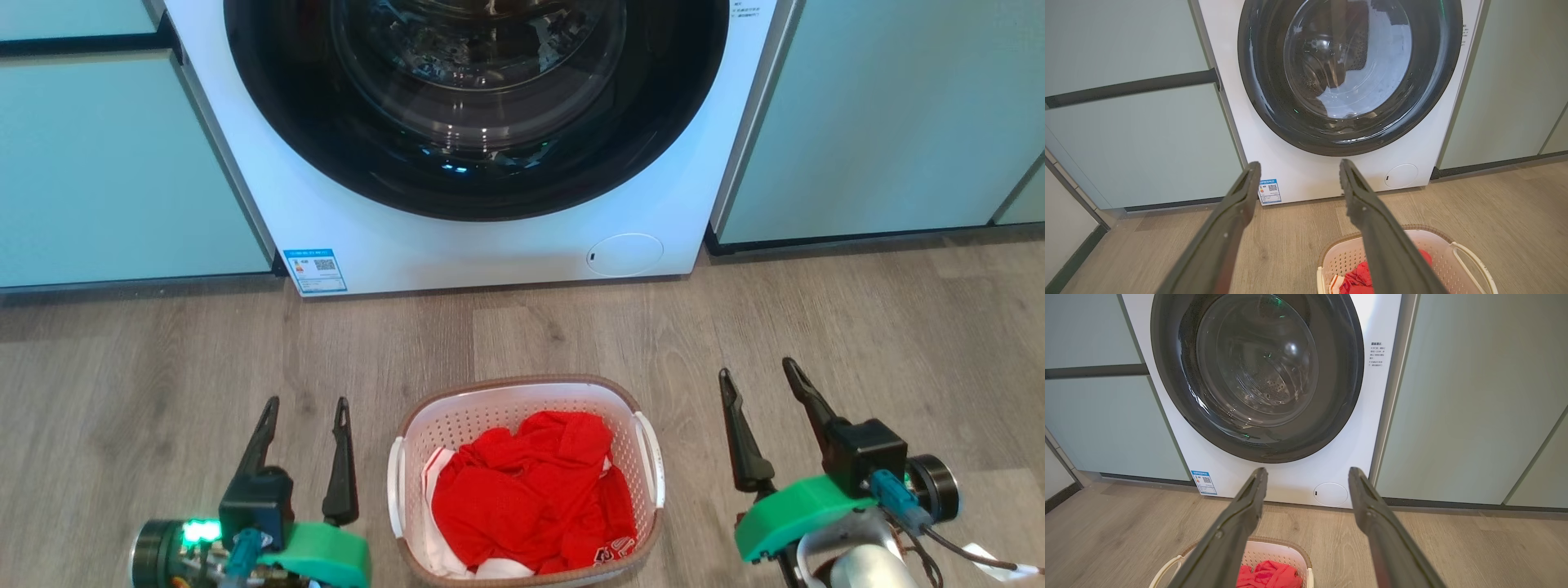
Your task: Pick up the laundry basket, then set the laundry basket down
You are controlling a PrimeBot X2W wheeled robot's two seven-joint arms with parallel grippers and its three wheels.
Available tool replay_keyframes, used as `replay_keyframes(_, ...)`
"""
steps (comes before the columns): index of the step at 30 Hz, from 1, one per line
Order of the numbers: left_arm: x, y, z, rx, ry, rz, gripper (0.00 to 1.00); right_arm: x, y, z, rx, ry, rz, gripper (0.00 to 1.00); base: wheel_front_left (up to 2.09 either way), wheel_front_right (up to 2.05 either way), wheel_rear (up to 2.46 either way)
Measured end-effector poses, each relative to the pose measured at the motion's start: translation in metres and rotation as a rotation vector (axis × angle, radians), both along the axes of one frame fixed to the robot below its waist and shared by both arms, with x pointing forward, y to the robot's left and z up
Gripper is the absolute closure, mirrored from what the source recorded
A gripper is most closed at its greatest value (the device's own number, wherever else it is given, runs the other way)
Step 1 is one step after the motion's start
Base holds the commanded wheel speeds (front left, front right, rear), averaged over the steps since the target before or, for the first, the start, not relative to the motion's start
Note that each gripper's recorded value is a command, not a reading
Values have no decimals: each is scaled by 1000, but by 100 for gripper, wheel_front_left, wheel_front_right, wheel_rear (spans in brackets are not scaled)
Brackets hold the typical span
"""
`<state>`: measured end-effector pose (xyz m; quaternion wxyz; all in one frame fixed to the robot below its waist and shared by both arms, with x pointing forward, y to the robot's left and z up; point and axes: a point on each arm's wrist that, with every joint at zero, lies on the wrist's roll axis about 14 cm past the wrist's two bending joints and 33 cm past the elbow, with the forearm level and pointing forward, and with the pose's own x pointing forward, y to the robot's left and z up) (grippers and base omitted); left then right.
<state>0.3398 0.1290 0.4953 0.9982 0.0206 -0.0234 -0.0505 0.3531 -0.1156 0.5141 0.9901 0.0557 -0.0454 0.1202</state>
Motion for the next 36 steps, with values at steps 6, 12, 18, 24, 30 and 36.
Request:
replay_keyframes(6, 0, 0, 0, -5, 2, -2, 0, 0, 0, 0, 0, 1, 0, 0, 0, 0, 0)
replay_keyframes(12, 1, 1, -1, -8, 4, 1, 0, 0, 0, 0, 0, 1, -1, 0, 0, 0, 0)
replay_keyframes(18, 2, 3, -1, -2, 5, 6, 0, 0, -1, -1, 0, 3, -2, 0, 0, 0, 0)
replay_keyframes(24, 2, 2, -3, -5, 10, 3, 0, 1, -1, -2, 0, 5, -3, 0, 0, 0, 0)
replay_keyframes(30, 2, 2, -5, -1, 18, 3, 0, 1, -2, -4, 0, 12, -4, 0, 0, 0, 0)
replay_keyframes(36, 3, 1, -13, -7, 44, 0, 0, 4, -1, -9, 0, 30, -3, 0, 0, 0, 0)
